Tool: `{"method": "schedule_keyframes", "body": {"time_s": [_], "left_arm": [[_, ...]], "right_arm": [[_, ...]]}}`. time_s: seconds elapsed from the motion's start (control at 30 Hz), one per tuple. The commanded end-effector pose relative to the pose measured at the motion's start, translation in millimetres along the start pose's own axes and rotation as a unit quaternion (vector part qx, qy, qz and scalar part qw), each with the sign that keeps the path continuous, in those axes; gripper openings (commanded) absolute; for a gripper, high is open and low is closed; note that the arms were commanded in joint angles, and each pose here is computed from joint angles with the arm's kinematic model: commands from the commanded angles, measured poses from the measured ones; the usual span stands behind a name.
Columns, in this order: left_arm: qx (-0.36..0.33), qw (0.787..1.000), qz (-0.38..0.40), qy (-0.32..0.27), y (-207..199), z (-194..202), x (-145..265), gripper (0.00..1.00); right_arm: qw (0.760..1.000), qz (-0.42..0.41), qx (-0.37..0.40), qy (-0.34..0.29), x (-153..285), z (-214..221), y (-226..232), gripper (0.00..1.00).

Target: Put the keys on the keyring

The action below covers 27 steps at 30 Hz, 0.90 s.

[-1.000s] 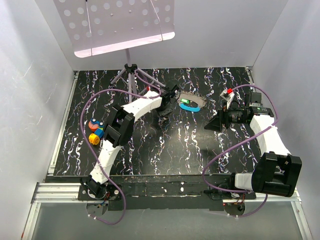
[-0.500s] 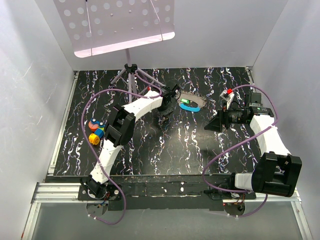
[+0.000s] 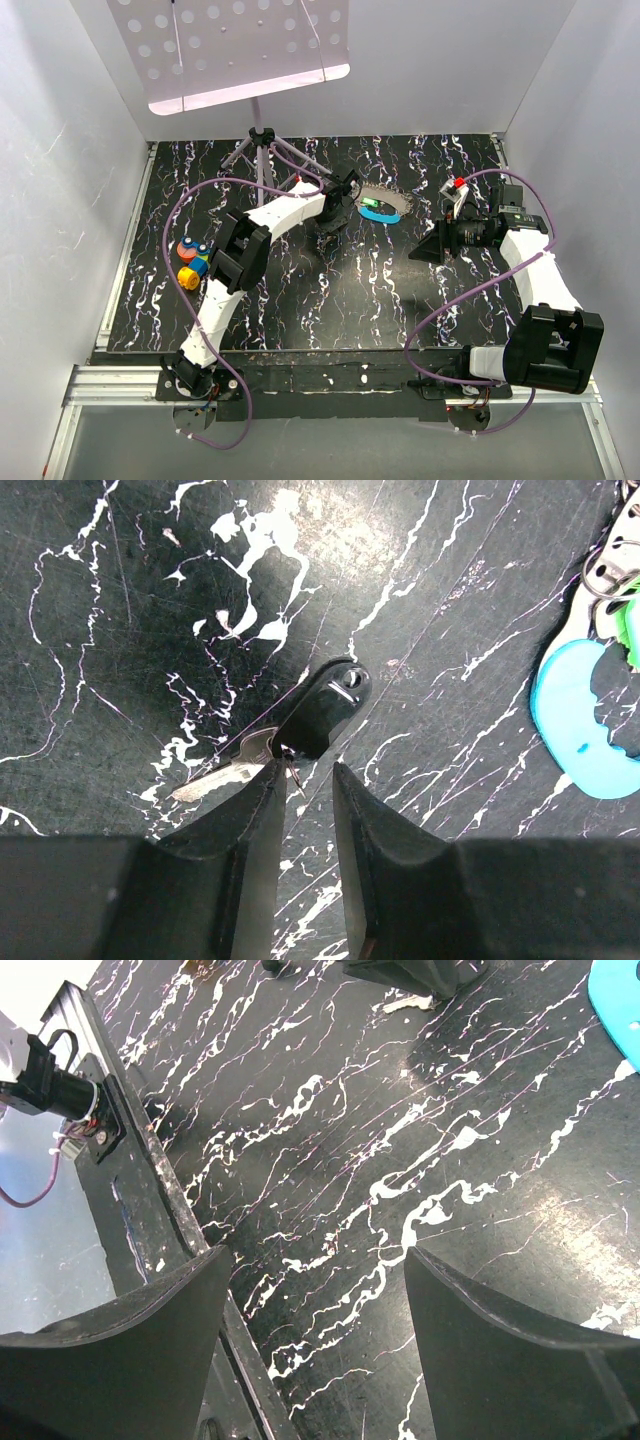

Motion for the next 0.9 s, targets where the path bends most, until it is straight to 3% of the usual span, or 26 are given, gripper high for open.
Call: {"method": "schedule_keyframes", "body": {"time_s": [0.0, 0.43, 0.53, 0.87], "left_arm": [[0.006, 1.0, 0.012, 0.001, -3.0, -0.8, 9.2, 0.25], [0.01, 1.0, 0.025, 0.005, -1.3, 0.0, 9.8, 0.08], [0.011, 0.999, 0.034, 0.006, -1.3, 0.4, 13.5, 0.0], [-0.033, 0.988, 0.151, 0.002, 2.4, -8.4, 57.8, 0.0]], "right_arm": [[1.0, -0.004, 0.023, -0.012, 3.0, -13.8, 1.1, 0.79], [1.0, -0.003, 0.024, -0.011, 3.8, -14.3, 1.3, 0.79], [1.0, -0.003, 0.024, -0.011, 3.8, -14.3, 1.4, 0.79], [0.999, -0.016, 0.036, -0.006, 1.6, -11.8, 5.7, 0.78]]}}
Point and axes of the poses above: each gripper's point midway between its finger pads, its own x axis back along the fingers, its own y axis along the line the jaws close on, z = x × y, the point moved 7 cm from there along x, back along the fingers, and after that the axes turned 12 degrees about x, right-handed, at the moved point
